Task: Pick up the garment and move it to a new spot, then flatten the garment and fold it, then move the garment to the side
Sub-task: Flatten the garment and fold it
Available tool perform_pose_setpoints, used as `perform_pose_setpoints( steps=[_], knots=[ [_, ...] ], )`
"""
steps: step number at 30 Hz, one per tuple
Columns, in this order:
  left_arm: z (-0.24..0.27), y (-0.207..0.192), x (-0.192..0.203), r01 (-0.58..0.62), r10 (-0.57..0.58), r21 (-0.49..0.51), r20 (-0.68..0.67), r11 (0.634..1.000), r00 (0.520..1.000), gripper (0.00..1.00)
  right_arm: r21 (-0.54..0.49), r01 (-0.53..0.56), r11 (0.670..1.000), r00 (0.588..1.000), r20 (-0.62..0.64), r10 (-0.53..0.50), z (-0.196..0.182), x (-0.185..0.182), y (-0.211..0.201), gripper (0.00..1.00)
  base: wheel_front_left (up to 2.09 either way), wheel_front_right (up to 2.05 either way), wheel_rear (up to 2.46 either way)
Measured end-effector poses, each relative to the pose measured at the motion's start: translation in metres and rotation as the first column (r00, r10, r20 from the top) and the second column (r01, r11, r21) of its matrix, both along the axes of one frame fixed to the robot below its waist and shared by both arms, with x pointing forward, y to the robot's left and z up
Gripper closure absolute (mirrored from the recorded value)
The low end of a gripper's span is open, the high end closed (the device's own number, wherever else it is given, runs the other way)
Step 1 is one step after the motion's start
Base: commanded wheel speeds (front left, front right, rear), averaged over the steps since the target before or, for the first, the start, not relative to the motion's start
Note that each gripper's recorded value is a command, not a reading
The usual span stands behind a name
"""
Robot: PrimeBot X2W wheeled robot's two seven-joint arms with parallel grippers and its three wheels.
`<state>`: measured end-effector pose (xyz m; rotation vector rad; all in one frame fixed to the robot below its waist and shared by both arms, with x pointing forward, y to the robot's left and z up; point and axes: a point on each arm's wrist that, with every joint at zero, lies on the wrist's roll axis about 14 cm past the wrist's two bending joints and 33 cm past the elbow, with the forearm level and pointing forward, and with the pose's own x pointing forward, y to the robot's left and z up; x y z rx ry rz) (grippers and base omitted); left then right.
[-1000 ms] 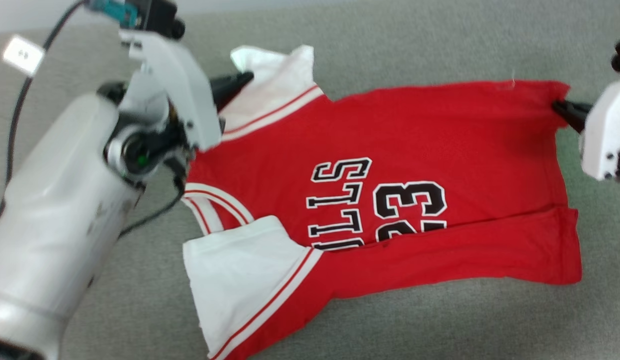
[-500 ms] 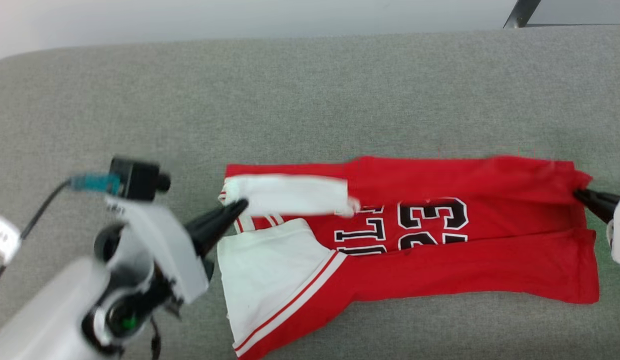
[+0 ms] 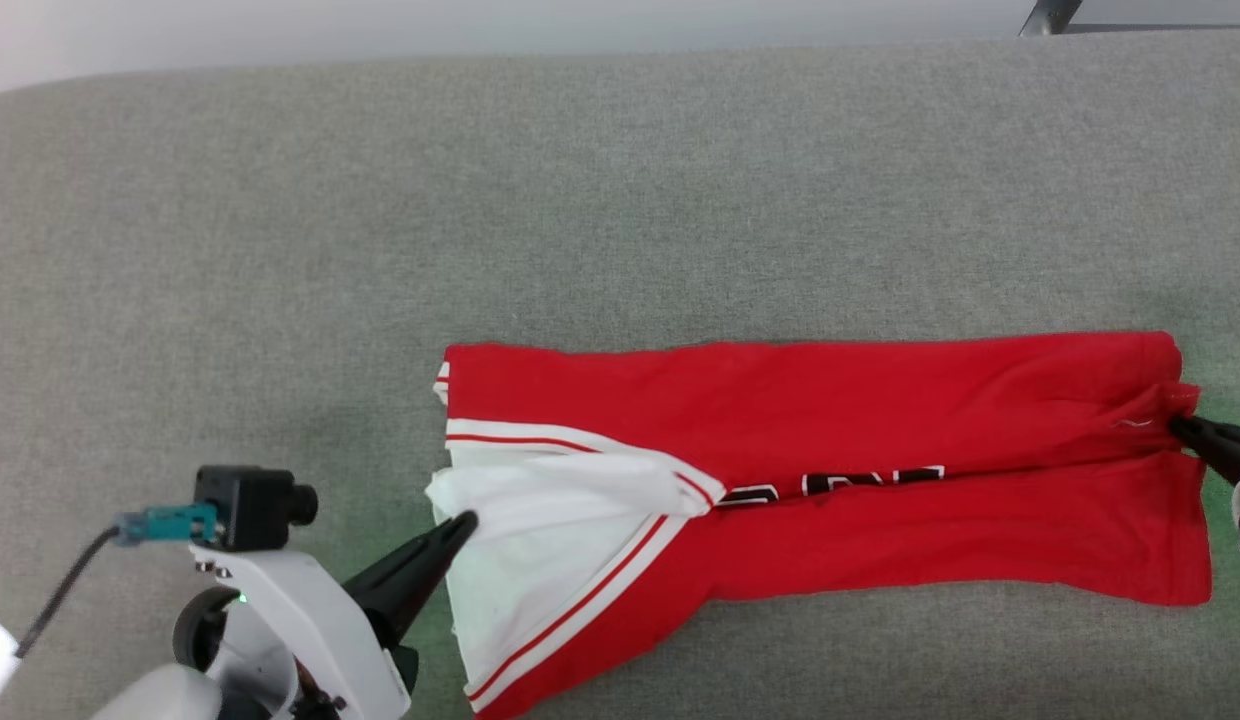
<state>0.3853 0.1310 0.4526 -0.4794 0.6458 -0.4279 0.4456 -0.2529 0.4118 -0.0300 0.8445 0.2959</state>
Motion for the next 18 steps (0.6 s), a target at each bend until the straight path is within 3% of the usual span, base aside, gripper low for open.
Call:
perform_pose_setpoints(
  steps=[8,13,14,16,17,18],
  knots=[
    [-0.038,0.001,0.004,-0.032,0.036,0.086,-0.036,0.996,0.999,1.00,0.002,0.023,1.000,0.999,-0.030,-0.023,-0.018,-0.002,0.005,1.00,0.00,0.00,0.00],
    [-0.048,0.000,0.009,-0.040,0.045,0.090,-0.047,0.995,0.998,1.00,0.003,0.035,0.999,0.999,-0.028,-0.035,-0.021,-0.001,0.006,1.00,0.00,0.00,0.00],
    [-0.049,0.000,0.009,-0.041,0.046,0.091,-0.048,0.995,0.998,0.93,0.002,0.034,0.999,0.999,-0.028,-0.034,-0.022,0.000,0.006,0.96,0.00,0.00,0.00],
    [-0.049,0.001,0.010,-0.048,0.052,0.093,-0.042,0.995,0.998,0.41,0.005,0.035,0.999,0.999,-0.026,-0.035,-0.021,0.000,0.007,0.57,0.00,0.00,0.00],
    [-0.047,0.002,0.012,-0.063,0.066,0.088,-0.030,0.994,0.997,0.28,0.016,0.051,0.999,0.999,-0.021,-0.050,-0.020,0.001,0.006,0.25,0.00,0.00,0.00],
    [-0.047,0.002,0.012,-0.063,0.066,0.088,-0.030,0.994,0.997,0.05,0.016,0.051,0.999,0.999,-0.021,-0.050,-0.020,0.001,0.006,0.12,0.00,0.00,0.00]
  ],
)
